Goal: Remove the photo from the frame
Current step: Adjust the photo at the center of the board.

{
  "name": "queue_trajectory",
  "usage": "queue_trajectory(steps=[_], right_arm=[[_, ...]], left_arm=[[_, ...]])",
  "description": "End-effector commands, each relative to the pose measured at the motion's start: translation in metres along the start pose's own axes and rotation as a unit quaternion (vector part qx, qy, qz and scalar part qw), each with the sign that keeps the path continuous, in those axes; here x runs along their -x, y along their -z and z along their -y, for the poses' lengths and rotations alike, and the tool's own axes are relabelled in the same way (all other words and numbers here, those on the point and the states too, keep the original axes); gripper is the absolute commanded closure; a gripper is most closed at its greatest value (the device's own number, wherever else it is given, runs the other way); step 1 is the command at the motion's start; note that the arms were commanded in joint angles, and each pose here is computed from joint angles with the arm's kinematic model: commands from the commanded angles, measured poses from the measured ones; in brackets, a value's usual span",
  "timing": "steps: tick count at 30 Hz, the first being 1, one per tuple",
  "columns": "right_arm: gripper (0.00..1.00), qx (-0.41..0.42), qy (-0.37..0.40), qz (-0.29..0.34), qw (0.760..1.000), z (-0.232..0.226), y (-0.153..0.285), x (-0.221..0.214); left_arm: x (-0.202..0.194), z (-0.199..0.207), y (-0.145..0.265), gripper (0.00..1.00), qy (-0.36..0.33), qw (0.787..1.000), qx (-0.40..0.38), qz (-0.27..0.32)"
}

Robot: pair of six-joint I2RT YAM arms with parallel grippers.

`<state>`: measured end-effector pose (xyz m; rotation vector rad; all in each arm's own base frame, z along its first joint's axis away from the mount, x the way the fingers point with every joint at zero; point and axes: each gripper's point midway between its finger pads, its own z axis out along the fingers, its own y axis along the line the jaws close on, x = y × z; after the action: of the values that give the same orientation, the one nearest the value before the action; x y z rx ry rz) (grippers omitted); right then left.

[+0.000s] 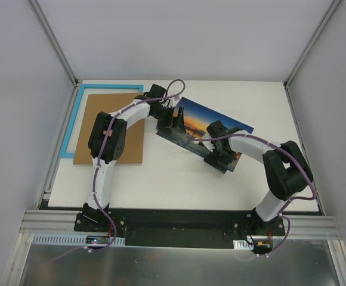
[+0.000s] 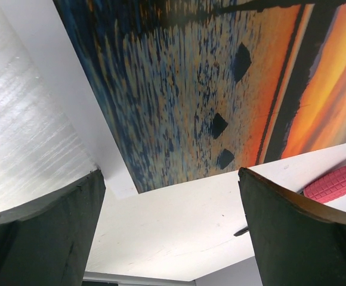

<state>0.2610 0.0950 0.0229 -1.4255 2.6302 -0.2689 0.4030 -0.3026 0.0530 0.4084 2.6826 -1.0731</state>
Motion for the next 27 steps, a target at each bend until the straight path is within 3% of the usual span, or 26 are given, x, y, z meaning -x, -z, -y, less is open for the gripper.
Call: queue_trajectory(steps=[1,12,27], right_arm=[[0.04,-0.028,-0.003,0.012,1.0,0.015,-0.004,0.0],[0.04,-0.072,-0.029,0.021,0.997,0.052,-0.014,0.004],[0.04,-0.107,-0.055,0.048,0.992,0.093,-0.01,0.026]], left_arm=[[-0.028,0.0,-0.008,0.01,0.006,0.999,0.017,-0.031],[-0.07,0.003,-0.015,0.01,0.022,0.997,0.0,-0.073],[-0.083,0.016,-0.028,0.01,0.024,0.996,-0.017,-0.087]])
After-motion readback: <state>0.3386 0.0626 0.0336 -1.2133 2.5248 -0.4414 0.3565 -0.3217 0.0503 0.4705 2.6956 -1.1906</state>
